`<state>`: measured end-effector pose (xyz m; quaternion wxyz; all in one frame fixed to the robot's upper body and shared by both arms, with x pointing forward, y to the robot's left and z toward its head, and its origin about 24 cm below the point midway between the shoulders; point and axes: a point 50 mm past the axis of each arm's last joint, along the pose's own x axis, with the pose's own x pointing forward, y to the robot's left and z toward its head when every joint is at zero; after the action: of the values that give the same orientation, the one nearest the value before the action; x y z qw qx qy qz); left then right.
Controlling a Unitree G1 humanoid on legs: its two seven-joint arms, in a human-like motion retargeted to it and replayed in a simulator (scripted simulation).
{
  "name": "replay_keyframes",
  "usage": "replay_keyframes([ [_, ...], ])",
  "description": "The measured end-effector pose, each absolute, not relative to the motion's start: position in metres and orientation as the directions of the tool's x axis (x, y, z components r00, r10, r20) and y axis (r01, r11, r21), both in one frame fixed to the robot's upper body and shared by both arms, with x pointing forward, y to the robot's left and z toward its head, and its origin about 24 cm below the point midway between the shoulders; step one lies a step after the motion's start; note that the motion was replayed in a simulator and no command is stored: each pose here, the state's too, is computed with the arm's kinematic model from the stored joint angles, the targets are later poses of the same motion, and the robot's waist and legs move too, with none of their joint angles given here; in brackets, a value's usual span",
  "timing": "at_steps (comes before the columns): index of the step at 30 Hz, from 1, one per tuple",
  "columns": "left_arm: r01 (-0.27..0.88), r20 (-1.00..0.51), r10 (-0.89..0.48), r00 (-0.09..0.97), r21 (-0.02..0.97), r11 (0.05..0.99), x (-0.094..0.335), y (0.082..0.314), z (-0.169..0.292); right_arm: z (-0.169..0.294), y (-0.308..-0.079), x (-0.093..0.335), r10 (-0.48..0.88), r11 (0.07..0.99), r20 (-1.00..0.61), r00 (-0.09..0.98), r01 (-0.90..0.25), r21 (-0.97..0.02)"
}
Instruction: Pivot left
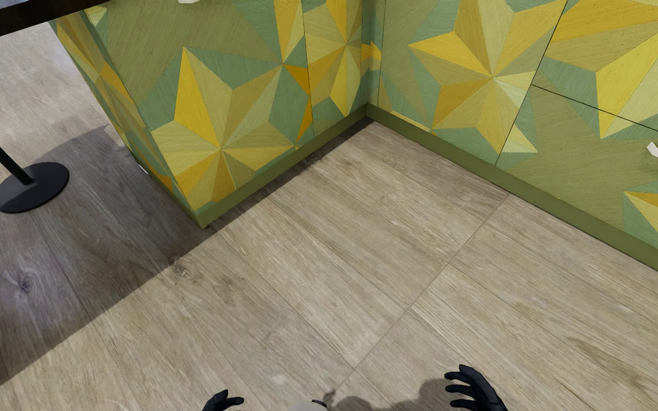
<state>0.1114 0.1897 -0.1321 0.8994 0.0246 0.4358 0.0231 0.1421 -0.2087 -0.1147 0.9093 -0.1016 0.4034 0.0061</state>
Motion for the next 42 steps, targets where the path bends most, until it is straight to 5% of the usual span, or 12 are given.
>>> replay_keyframes([
  [2,-0.037,-0.819,0.069,0.570,0.058,0.998,0.107,0.199,-0.135,-0.115,-0.195,0.144,-0.048,0.984,-0.733,0.678,-0.092,-0.150],
  [6,-0.017,-0.856,0.037,0.516,0.033,0.999,0.099,0.186,-0.140,-0.113,-0.210,0.141,-0.060,0.979,-0.726,0.685,-0.100,-0.175],
  [13,-0.021,-0.838,0.055,0.543,0.052,0.998,0.105,0.189,-0.137,-0.114,-0.191,0.143,0.013,0.990,-0.735,0.678,-0.113,-0.087],
  [16,0.009,-0.828,0.059,0.557,0.077,0.997,0.106,0.186,-0.136,-0.112,-0.201,0.150,-0.016,0.988,-0.729,0.684,-0.102,-0.116],
  [19,-0.022,-0.840,0.102,0.532,0.107,0.994,0.093,0.194,-0.139,-0.113,-0.175,0.150,0.036,0.983,-0.705,0.708,-0.153,-0.103],
  [24,-0.057,-0.834,0.121,0.539,0.107,0.993,0.094,0.204,-0.138,-0.111,-0.217,0.152,-0.040,0.983,-0.736,0.676,-0.107,-0.152],
  [27,0.050,-0.843,0.093,0.530,0.140,0.989,0.102,0.200,-0.138,-0.111,-0.198,0.150,-0.016,0.983,-0.722,0.692,-0.121,-0.138],
  [29,-0.008,-0.821,0.078,0.566,0.089,0.996,0.101,0.184,-0.135,-0.117,-0.186,0.138,-0.015,0.977,-0.740,0.672,-0.146,-0.153],
  [32,-0.114,-0.768,0.172,0.617,0.129,0.985,0.097,0.209,-0.131,-0.109,-0.226,0.156,-0.131,0.970,-0.740,0.660,-0.071,-0.234],
  [35,-0.112,-0.772,0.126,0.623,0.071,0.991,0.105,0.202,-0.133,-0.110,-0.187,0.162,-0.046,0.982,-0.684,0.728,-0.094,-0.166],
  [38,-0.110,-0.764,0.133,0.631,0.081,0.991,0.110,0.191,-0.131,-0.120,-0.214,0.127,-0.096,0.975,-0.757,0.647,-0.090,-0.201],
  [42,-0.071,-0.860,0.121,0.496,0.098,0.993,0.084,0.196,-0.142,-0.113,-0.205,0.147,-0.078,0.982,-0.720,0.690,-0.071,-0.175],
])
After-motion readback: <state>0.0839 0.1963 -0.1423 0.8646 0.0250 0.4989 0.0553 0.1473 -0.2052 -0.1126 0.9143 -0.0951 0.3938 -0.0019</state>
